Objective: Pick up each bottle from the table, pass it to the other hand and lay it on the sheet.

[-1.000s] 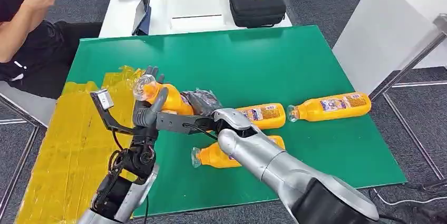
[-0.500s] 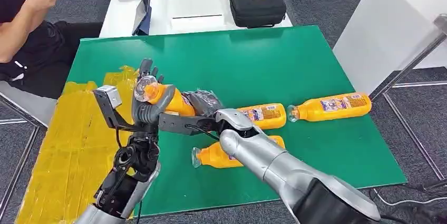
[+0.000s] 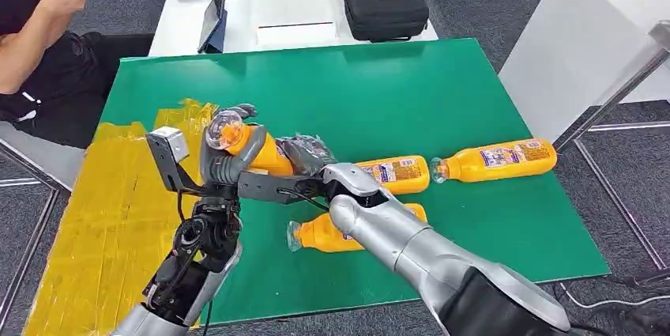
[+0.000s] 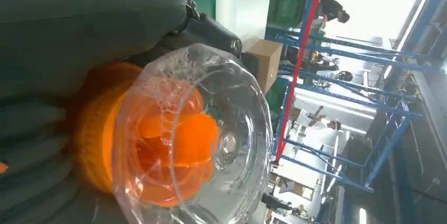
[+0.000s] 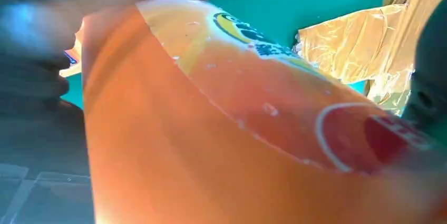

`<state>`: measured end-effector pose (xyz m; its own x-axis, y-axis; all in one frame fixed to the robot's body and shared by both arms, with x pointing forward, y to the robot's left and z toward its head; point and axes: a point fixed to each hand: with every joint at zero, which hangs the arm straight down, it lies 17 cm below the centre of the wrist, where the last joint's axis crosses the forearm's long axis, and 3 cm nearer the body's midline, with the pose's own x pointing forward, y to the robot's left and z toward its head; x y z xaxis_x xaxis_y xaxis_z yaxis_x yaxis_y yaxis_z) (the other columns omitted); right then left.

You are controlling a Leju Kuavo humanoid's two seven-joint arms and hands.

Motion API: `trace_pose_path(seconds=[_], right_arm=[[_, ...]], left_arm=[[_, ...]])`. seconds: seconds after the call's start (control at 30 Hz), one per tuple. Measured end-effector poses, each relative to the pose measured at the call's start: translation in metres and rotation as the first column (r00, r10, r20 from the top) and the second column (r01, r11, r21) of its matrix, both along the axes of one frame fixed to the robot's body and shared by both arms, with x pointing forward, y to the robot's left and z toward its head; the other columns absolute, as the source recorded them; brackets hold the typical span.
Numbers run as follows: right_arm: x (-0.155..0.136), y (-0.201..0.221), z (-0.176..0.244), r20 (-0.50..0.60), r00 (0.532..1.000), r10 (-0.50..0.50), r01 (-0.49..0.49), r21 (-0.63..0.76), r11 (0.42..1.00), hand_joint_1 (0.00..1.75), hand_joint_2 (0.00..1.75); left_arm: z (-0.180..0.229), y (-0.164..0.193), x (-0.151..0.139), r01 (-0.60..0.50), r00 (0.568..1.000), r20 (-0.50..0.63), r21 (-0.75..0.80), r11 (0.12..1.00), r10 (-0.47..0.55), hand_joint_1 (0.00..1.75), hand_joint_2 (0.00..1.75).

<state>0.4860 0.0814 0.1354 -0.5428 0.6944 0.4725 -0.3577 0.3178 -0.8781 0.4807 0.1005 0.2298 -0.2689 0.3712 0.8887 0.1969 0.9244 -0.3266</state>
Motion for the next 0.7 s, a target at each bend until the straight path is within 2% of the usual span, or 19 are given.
trace_pose_path(seconds=[0.6,0.63,0.7], right_arm=[[0.0021,-0.0023,-0.0002,0.015,1.0,-0.002,0.002,-0.014,1.0,1.75,1.75],[0.0026,-0.0026,0.0004,0.018,1.0,-0.003,0.004,-0.014,1.0,0.93,1.75],[0.0042,-0.004,0.0024,0.031,0.999,-0.013,0.013,-0.006,1.0,0.93,1.75]], left_arm=[[0.0001,-0.0009,-0.0004,0.003,1.0,0.004,0.004,1.0,-0.003,1.75,1.75],[0.0001,-0.0009,-0.0004,0.003,1.0,0.004,0.004,1.0,-0.003,1.75,1.75],[0.002,-0.0002,-0.0009,-0.001,1.0,0.015,0.005,1.0,0.001,1.75,1.75]])
